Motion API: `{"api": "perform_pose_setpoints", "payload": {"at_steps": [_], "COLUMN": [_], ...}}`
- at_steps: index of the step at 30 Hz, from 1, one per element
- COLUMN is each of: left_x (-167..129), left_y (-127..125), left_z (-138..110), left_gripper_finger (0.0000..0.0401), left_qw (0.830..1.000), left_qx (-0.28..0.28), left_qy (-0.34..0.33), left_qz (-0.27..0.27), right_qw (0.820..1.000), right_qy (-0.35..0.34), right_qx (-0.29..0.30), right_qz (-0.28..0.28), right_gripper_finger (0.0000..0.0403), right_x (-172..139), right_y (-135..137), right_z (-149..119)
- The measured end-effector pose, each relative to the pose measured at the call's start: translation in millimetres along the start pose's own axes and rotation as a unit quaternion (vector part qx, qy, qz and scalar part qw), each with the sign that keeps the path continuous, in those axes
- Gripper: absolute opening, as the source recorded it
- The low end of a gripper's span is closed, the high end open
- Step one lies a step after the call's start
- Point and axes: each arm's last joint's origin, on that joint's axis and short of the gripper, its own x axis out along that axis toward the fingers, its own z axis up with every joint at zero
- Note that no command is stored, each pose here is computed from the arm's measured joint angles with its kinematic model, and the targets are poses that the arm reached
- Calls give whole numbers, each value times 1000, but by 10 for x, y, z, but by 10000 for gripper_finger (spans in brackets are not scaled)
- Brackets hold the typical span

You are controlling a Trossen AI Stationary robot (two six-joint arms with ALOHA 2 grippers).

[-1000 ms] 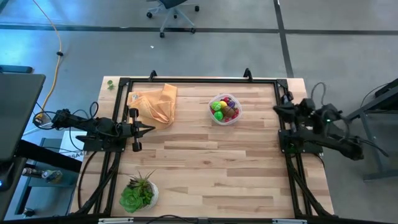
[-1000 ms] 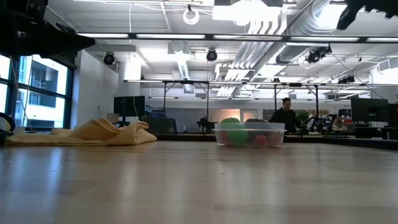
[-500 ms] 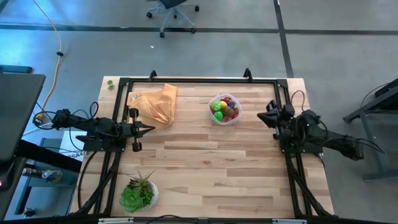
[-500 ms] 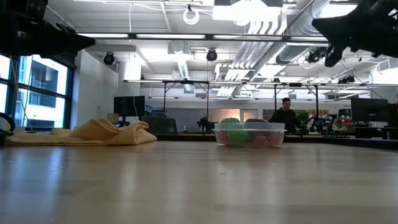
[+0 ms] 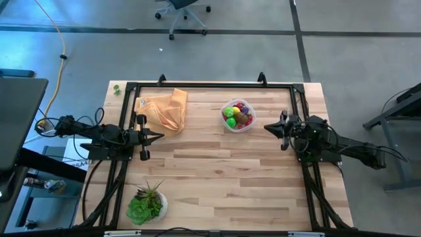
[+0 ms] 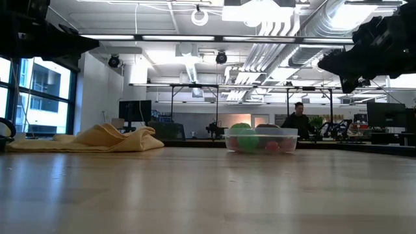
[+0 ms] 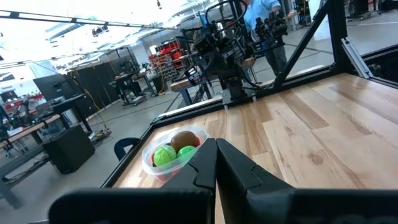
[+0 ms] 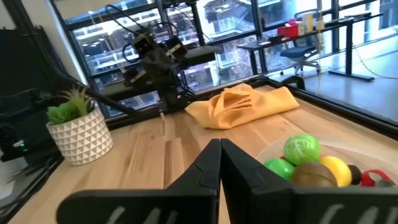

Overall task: Pick and placing Produce into tupperware
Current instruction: Return to Home Position

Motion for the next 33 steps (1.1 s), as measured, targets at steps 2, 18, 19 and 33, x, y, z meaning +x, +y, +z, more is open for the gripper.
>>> {"api": "perform_pose_setpoints", "payload": {"at_steps": [2,18,19,33], "left_x": [0,0,0,0], "left_y": [0,0,0,0], "left_z": [0,0,0,0], "left_gripper_finger": [1,1,1,1], "left_qw": [1000,1000,1000,1000], "left_qx": [0,0,0,0], "left_qy": [0,0,0,0], "left_qz": [0,0,0,0], "right_qw": [1000,1000,1000,1000], "right_qy": [0,1,1,1], "right_qx": [0,0,0,1], "right_qz": [-5,-5,-5,-5], "right_gripper_finger": [0,0,0,0], "right_x": [0,0,0,0], "right_y": [-3,-4,-3,-3], "right_z": [-1,-3,-3,-3]}}
